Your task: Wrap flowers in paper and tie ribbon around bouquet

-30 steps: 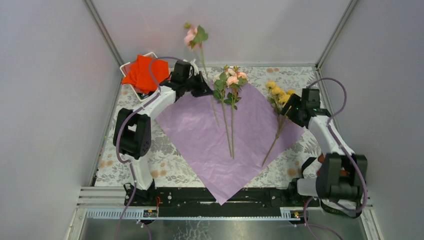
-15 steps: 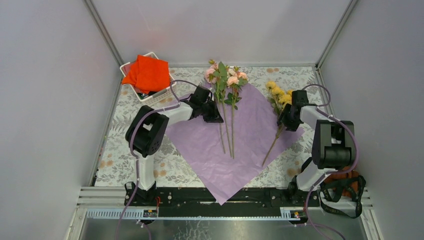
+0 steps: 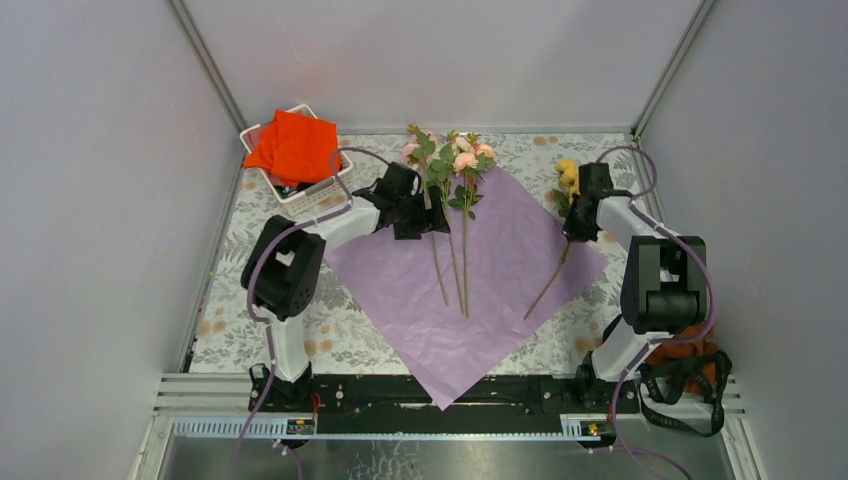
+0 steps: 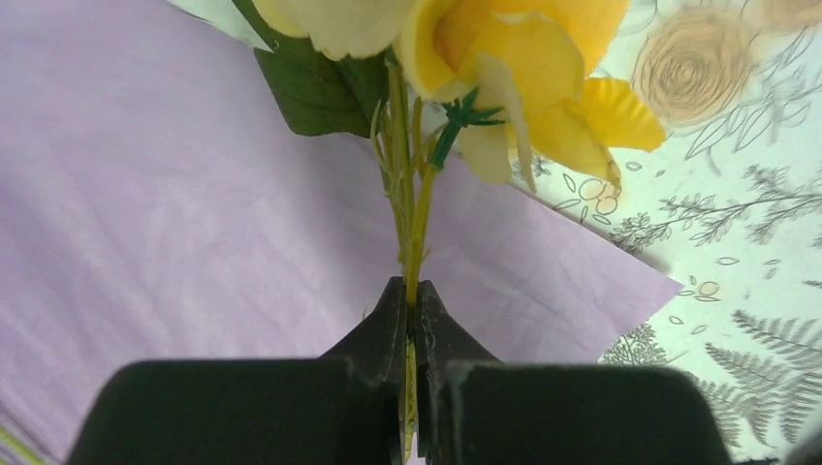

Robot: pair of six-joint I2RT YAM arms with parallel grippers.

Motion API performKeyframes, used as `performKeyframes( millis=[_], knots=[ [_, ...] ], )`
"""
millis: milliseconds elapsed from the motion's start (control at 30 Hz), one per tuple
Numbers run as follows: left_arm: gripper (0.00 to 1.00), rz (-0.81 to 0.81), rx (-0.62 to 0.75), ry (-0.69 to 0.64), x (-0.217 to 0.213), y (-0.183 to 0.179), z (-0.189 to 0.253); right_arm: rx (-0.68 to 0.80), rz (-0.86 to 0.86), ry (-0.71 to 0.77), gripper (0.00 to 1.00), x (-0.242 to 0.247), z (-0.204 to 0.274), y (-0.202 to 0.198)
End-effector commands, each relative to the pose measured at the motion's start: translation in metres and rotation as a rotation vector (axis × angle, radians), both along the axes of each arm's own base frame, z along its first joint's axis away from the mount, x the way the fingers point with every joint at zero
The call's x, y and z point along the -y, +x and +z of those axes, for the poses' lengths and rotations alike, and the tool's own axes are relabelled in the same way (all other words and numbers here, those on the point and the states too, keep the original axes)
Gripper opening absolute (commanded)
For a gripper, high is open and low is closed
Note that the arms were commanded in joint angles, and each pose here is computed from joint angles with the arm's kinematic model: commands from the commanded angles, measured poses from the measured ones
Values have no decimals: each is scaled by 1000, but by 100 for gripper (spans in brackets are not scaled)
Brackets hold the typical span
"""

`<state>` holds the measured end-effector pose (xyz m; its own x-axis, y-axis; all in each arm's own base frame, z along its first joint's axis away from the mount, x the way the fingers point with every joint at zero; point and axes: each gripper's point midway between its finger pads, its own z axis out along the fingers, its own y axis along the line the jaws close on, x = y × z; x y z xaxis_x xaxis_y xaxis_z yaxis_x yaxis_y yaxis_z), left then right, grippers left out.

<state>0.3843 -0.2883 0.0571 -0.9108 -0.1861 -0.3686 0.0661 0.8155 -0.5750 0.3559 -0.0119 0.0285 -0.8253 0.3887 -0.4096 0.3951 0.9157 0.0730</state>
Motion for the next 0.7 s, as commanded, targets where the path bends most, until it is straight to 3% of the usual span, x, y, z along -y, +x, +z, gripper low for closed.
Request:
performKeyframes(
  millis=[0, 167, 333, 433, 533, 667],
  knots=[
    [91, 26, 87, 108, -34, -2, 48, 221, 79, -137, 0, -16, 87, 41],
    [96, -2, 184, 115, -70, -11, 95, 412, 234, -122, 0, -94, 165, 64],
    [98, -177, 409, 175, -114, -16, 142, 575, 578, 156, 0, -231, 217, 61],
    [98, -267, 449, 211, -142, -34, 151, 576, 665, 296, 0, -287, 212, 55],
    [98, -329, 483, 257, -164, -54, 149, 505, 716, 369, 0, -327, 177, 56],
    [98, -387, 473, 327, -179, -79, 133, 395, 652, 393, 0, -343, 133, 64]
  ],
)
